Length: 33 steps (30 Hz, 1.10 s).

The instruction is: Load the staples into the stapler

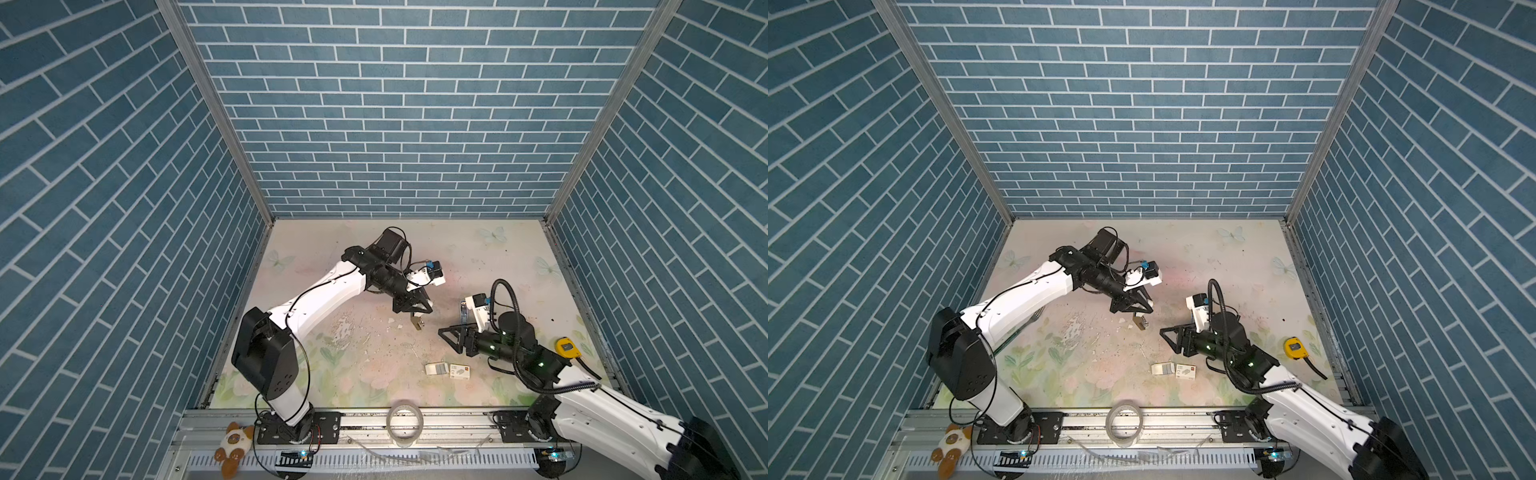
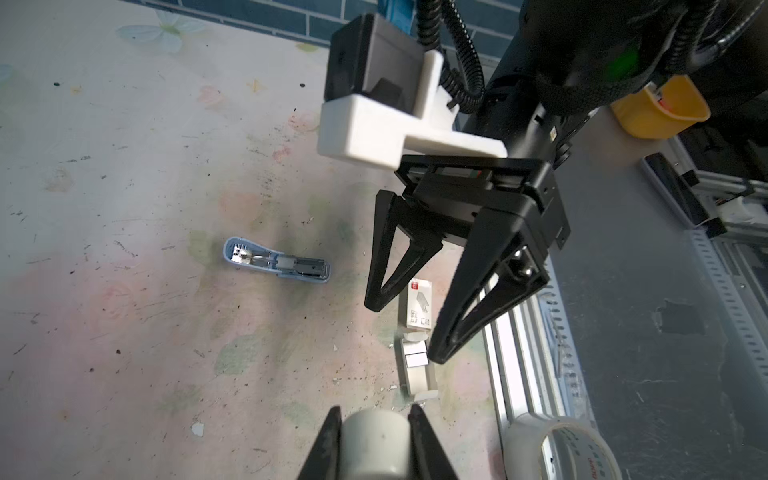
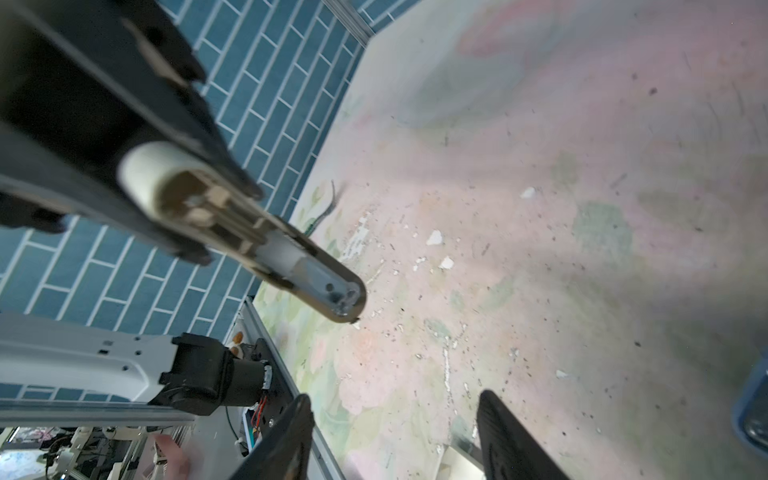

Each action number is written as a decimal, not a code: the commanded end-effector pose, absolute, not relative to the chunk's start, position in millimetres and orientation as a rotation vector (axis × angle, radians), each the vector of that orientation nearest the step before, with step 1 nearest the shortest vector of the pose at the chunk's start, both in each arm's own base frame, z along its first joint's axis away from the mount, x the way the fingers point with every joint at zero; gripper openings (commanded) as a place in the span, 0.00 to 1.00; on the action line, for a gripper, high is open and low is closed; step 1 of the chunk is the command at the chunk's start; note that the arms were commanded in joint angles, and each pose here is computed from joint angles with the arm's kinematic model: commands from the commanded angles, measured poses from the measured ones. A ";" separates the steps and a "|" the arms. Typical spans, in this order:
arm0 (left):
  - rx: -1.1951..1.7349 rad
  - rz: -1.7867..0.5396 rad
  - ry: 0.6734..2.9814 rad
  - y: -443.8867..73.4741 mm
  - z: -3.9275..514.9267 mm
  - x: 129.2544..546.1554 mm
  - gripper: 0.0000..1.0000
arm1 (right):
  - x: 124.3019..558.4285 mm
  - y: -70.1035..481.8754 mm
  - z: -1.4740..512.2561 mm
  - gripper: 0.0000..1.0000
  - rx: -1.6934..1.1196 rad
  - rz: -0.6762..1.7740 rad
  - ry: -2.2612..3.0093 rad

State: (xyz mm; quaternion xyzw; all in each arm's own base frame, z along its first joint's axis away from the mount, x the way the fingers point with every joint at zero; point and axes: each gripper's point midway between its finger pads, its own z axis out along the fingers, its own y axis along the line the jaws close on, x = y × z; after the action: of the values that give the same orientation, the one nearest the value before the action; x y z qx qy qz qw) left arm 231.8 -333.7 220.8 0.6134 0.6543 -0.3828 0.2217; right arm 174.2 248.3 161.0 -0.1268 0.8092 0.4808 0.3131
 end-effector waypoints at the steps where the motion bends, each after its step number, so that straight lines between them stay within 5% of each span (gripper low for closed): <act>1: 1.673 -1.262 1.801 -339.7 237.6 217.4 0.03 | 166.1 248.3 183.4 0.66 -0.447 1.256 2.095; 15: 1.627 -1.626 1.784 -358.3 256.6 212.2 0.03 | 167.7 278.4 217.3 0.68 -0.565 1.388 2.021; 33: 1.592 -1.702 1.791 -363.2 260.9 212.0 0.03 | 174.5 299.6 220.9 0.56 -0.584 1.499 1.966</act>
State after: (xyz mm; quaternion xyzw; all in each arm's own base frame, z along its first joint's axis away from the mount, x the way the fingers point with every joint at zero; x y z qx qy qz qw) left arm 215.4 -363.7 251.7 0.5448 0.6124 -0.5633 0.1041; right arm 175.2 294.6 205.5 -0.2142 0.7599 0.5432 0.2856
